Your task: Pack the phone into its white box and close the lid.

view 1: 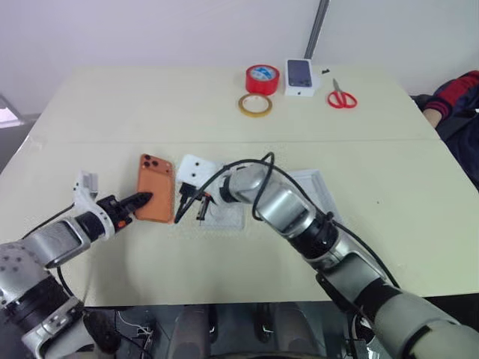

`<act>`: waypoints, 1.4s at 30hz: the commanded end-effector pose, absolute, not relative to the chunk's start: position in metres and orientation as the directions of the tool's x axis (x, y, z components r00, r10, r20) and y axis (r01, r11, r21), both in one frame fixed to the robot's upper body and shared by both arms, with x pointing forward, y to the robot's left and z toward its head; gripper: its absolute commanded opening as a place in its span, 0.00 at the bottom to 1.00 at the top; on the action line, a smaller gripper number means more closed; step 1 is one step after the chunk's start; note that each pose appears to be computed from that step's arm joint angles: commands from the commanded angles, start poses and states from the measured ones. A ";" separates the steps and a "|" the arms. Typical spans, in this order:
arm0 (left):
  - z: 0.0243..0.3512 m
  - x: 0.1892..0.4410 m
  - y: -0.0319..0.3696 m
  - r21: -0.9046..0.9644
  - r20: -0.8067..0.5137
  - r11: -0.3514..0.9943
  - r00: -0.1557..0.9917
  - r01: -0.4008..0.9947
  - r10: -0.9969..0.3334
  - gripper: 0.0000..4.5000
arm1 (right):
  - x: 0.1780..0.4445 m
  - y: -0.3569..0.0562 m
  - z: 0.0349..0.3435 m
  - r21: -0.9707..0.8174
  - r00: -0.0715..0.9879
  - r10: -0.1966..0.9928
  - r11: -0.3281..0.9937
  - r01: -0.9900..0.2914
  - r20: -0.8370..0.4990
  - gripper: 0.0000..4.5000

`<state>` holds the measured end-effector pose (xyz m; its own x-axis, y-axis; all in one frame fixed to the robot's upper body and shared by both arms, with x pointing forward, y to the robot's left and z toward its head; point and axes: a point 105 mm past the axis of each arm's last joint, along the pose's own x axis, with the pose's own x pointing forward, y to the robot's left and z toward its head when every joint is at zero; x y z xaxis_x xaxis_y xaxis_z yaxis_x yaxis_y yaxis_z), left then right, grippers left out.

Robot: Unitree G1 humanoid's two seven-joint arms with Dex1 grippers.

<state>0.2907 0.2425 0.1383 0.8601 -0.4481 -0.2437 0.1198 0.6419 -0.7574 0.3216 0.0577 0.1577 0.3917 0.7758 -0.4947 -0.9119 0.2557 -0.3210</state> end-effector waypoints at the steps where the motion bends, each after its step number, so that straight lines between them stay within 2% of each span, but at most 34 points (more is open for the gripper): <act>1: 0.166 0.292 0.227 -0.762 -0.119 0.602 0.861 0.240 -0.494 0.01 | 0.317 0.041 0.193 -0.312 0.375 0.848 0.265 -0.912 -0.375 0.00; 7: 0.167 0.290 0.174 -0.783 -0.100 0.546 0.806 0.298 -0.584 0.01 | 0.330 -0.029 0.203 -0.230 0.427 0.848 0.368 -0.901 -0.315 0.00; 13: 0.158 0.290 0.135 -0.833 -0.134 0.487 0.757 0.263 -0.639 0.01 | 0.326 -0.084 0.209 -0.171 0.456 0.858 0.425 -0.889 -0.237 0.00; 18: 0.152 0.293 0.118 -0.862 -0.149 0.453 0.740 0.227 -0.656 0.01 | 0.325 -0.109 0.199 -0.182 0.499 0.828 0.466 -0.866 -0.257 0.00; 27: 0.141 0.299 0.105 -0.876 -0.180 0.445 0.729 0.186 -0.660 0.01 | 0.329 -0.114 0.196 -0.193 0.533 0.805 0.498 -0.846 -0.260 0.00; 42: 0.136 0.297 0.101 -0.858 -0.220 0.480 0.714 0.182 -0.664 0.01 | 0.334 -0.112 0.191 -0.202 0.533 0.800 0.493 -0.846 -0.275 0.00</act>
